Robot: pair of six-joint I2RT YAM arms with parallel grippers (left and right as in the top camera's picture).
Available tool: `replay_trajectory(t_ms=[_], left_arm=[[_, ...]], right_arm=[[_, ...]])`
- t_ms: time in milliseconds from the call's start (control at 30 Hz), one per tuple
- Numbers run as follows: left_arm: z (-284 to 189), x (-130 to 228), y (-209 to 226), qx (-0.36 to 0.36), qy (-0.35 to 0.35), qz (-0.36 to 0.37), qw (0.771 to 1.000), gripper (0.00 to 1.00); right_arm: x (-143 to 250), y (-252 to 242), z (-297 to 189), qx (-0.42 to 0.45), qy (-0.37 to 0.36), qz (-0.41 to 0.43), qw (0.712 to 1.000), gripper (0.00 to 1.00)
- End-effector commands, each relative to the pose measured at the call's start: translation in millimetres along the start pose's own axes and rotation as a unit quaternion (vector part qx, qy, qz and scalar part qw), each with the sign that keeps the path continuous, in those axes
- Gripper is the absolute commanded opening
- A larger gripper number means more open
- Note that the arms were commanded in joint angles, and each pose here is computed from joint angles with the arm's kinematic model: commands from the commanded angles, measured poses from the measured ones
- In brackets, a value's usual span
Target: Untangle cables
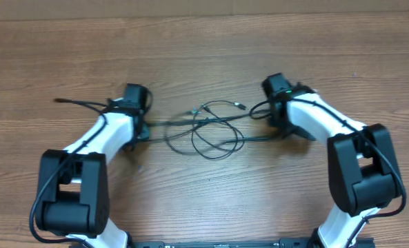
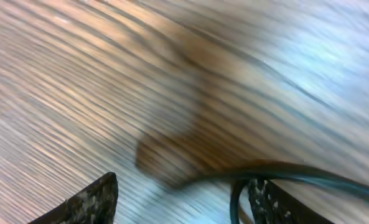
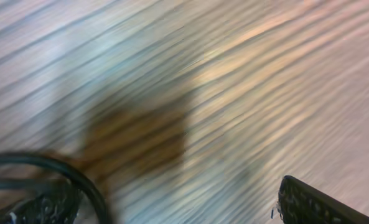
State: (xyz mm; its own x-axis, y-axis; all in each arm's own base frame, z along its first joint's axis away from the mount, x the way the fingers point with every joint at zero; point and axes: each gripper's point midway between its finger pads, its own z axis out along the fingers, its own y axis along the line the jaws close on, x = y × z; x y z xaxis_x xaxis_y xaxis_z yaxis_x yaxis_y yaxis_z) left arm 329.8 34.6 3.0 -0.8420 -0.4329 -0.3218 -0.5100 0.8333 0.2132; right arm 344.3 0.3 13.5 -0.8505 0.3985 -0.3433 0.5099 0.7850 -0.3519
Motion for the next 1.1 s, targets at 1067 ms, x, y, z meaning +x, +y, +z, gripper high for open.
replay_trajectory(t_ms=[1067], left_arm=[[57, 7, 44, 0.009, 0.054, -0.07, 0.996, 0.68]], right_arm=[[13, -46, 80, 0.029, 0.077, 0.046, 0.996, 1.0]])
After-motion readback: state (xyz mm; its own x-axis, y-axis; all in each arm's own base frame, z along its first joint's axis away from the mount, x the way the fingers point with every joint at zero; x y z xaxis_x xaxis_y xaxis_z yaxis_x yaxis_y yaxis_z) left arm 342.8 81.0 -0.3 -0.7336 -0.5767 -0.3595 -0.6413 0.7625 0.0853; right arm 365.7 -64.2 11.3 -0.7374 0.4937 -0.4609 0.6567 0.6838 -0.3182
